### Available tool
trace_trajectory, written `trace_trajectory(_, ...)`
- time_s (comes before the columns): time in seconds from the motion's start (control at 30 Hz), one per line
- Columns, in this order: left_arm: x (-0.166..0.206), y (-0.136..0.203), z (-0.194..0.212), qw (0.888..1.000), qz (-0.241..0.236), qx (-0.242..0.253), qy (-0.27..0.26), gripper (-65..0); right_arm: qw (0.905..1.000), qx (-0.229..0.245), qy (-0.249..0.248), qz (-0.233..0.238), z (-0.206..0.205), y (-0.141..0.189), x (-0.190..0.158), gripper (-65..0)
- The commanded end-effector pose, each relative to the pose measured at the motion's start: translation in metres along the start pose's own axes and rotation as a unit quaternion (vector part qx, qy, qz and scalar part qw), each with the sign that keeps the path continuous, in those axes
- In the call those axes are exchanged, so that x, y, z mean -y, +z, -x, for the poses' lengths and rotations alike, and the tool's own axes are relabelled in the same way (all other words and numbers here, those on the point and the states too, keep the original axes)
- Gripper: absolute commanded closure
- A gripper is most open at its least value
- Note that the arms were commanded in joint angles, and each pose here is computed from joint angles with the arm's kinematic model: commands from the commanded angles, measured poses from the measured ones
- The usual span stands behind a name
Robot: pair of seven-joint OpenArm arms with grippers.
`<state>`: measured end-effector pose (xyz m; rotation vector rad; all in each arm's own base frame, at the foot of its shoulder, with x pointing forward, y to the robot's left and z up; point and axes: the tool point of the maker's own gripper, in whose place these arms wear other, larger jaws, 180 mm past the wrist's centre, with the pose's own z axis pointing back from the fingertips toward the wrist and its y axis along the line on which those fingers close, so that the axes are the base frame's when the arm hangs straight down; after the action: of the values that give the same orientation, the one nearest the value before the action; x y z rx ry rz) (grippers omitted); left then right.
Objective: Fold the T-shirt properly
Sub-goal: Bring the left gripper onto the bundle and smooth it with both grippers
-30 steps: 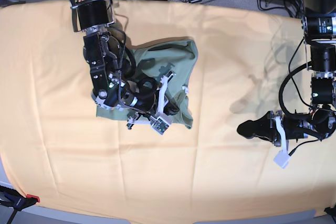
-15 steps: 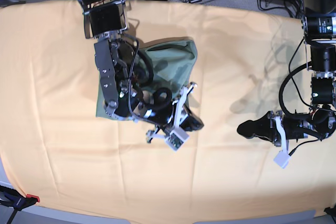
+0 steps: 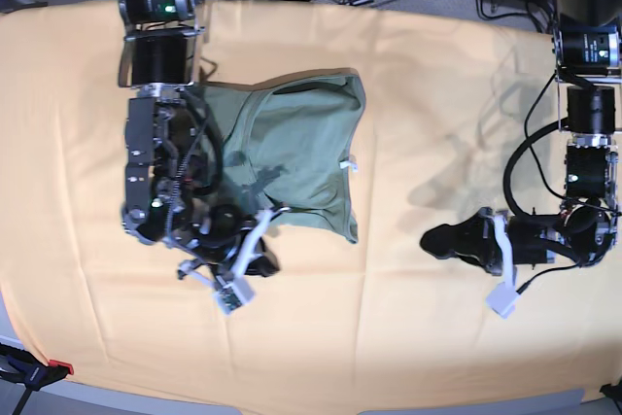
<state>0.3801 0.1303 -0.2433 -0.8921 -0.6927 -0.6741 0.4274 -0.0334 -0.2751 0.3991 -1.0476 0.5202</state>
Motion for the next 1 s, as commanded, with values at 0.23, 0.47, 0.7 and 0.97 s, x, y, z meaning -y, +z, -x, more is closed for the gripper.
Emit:
trace_trajectory(0.23, 0.086, -0.077, 0.01, 0.982, 0.124, -0.087, -0.111, 0.0, 0.9987, -0.026, 0.038, 0.022, 0.019, 0.025, 0.034, 0.0)
trace_trajectory(0.47, 0.131, -0.13, 0.053, 0.955, 0.193, -0.174, -0.143, 0.0, 0.9963, -0.062, 0.052, 0.028, 0.048, 0.042, 0.05, 0.0)
trace_trajectory(0.7, 0.143, -0.147, 0.087, 0.934, 0.204, -0.241, -0.169, 0.0, 0.9933, -0.087, 0.07, 0.029, 0.059, 0.049, 0.061, 0.0)
trace_trajectory(0.97, 0.142, -0.148, 0.098, 0.929, 0.201, -0.259, -0.174, 0.0, 0.9925, -0.102, 0.067, -0.013, 0.069, 0.037, 0.052, 0.0)
